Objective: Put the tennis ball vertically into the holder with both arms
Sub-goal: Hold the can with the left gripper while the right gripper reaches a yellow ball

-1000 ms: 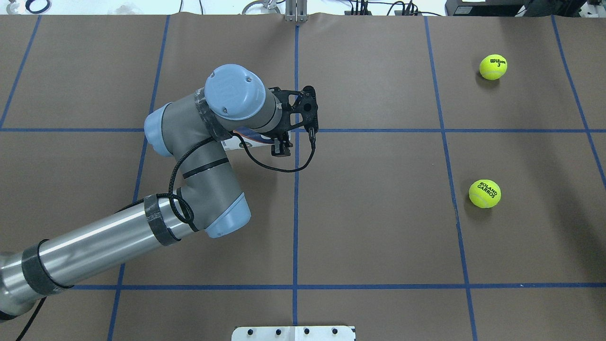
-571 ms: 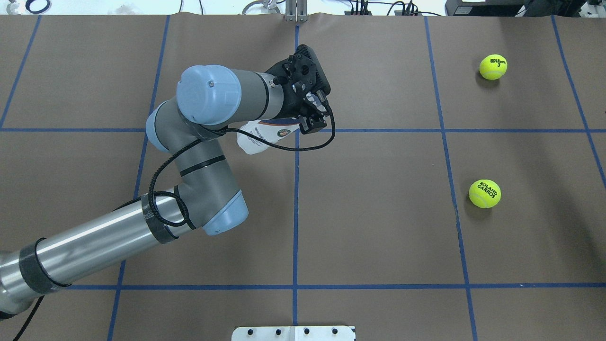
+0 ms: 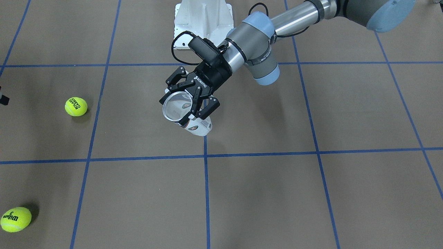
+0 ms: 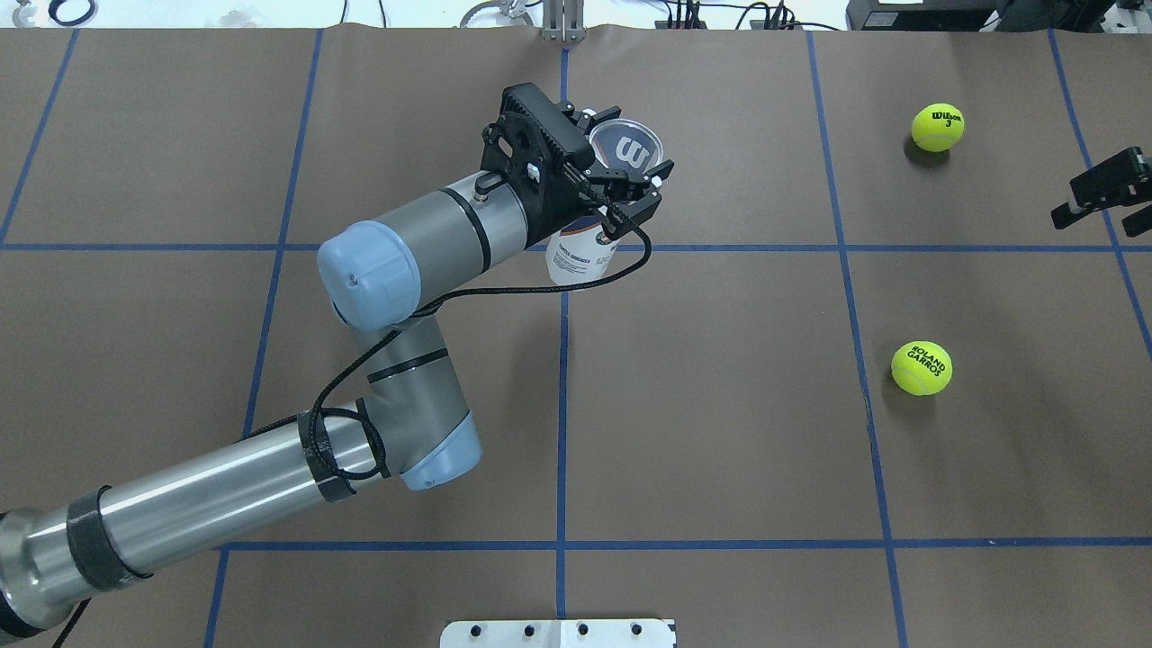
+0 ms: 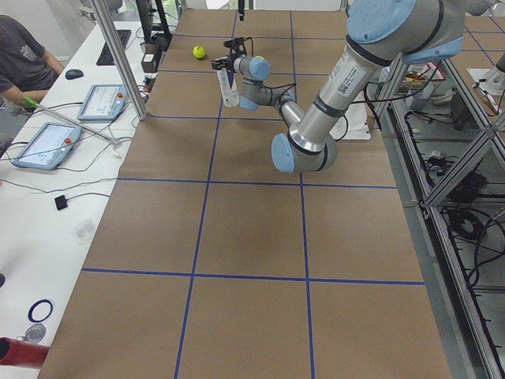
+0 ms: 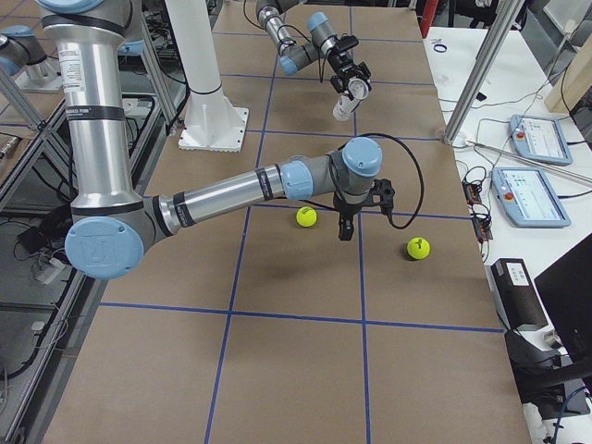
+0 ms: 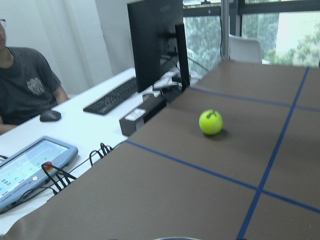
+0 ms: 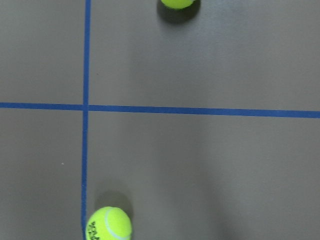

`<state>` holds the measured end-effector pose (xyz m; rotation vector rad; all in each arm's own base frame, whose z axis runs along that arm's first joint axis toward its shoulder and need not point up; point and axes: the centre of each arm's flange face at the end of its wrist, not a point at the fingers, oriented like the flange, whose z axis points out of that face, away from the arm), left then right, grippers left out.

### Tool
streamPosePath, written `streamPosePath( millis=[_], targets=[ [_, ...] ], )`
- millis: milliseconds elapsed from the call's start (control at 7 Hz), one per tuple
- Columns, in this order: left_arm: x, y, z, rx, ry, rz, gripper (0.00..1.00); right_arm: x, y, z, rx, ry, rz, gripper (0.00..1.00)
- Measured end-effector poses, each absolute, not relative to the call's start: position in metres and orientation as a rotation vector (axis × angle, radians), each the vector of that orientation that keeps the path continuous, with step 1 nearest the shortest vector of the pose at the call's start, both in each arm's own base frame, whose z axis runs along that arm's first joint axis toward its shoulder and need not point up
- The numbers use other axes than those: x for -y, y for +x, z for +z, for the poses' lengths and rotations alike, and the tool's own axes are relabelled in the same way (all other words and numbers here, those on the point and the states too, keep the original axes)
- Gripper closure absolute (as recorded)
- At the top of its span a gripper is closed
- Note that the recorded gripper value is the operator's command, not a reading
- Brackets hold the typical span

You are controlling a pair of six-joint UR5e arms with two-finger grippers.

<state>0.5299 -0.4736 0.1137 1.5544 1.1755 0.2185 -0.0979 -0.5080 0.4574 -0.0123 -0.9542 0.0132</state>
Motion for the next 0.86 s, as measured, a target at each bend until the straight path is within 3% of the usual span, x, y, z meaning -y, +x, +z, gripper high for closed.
streamPosePath(
  millis=[857],
  targets=[
    [0.439,0.547,0.174,-1.308,1.694,-0.034,0.30,0.455,-0.247,0.443,0.808,-0.055,-0.003,0.00]
  ],
)
